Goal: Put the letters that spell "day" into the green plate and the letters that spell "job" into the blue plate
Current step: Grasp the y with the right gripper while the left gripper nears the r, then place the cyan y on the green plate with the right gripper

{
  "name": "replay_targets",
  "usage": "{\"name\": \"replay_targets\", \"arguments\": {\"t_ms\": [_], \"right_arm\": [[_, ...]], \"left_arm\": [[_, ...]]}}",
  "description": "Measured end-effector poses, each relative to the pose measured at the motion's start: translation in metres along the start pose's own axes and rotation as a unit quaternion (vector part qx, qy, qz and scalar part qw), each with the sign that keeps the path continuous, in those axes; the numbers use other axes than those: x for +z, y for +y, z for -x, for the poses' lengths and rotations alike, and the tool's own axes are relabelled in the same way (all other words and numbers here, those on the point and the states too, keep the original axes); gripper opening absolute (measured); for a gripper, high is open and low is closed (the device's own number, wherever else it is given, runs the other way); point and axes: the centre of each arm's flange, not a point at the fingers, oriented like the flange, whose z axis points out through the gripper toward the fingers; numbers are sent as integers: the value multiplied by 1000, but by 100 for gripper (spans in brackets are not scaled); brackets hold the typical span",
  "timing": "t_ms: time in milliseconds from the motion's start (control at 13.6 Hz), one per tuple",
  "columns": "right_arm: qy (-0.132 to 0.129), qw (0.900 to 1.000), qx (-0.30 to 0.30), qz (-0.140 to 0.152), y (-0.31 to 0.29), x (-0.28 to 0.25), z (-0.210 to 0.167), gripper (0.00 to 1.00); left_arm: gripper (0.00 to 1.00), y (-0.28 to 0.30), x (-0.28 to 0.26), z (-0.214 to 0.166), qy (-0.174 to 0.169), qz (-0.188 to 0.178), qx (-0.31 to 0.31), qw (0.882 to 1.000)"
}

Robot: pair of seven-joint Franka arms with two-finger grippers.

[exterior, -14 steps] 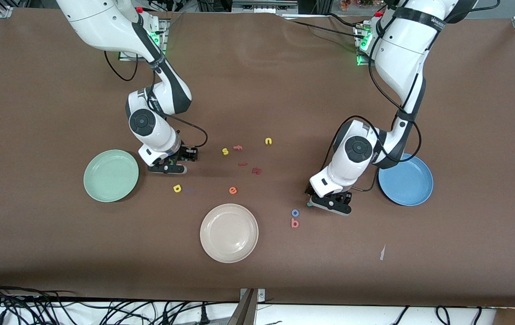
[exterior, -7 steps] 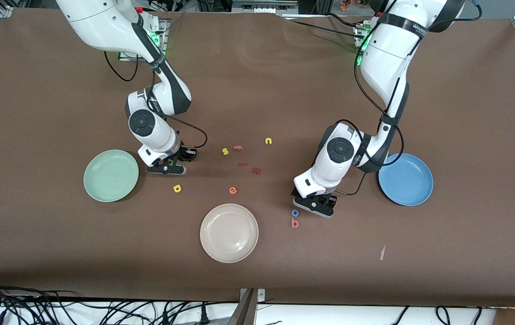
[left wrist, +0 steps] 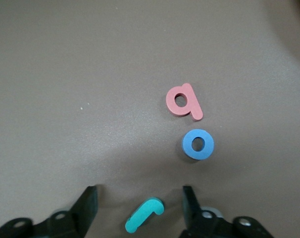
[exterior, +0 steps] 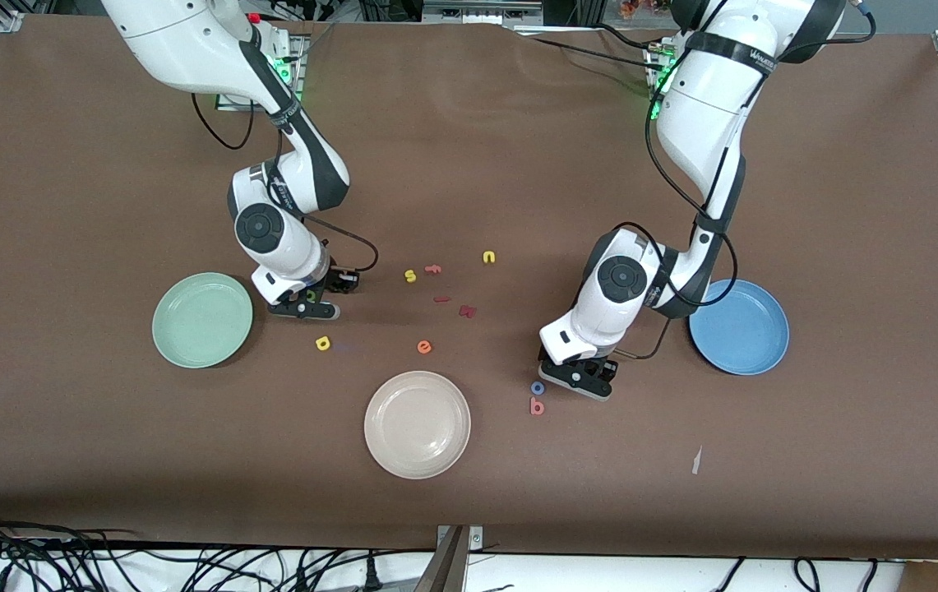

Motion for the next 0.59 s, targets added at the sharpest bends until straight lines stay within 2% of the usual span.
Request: {"name": "replay_targets", "arguments": {"t_ms": [220,513,586], "right_arm": [[-33,999,20,23,13,-49,-31,27],[-31,999,-18,40,81,-77,-68,27],[-30,998,-34,44,101,-79,-75,27]], "left_arm": [[73,0,0,0,0,0,0,1000],[74,-1,1,1,-2,-1,0,1000],[69,-1,1,1,-2,-1,0,1000]]}}
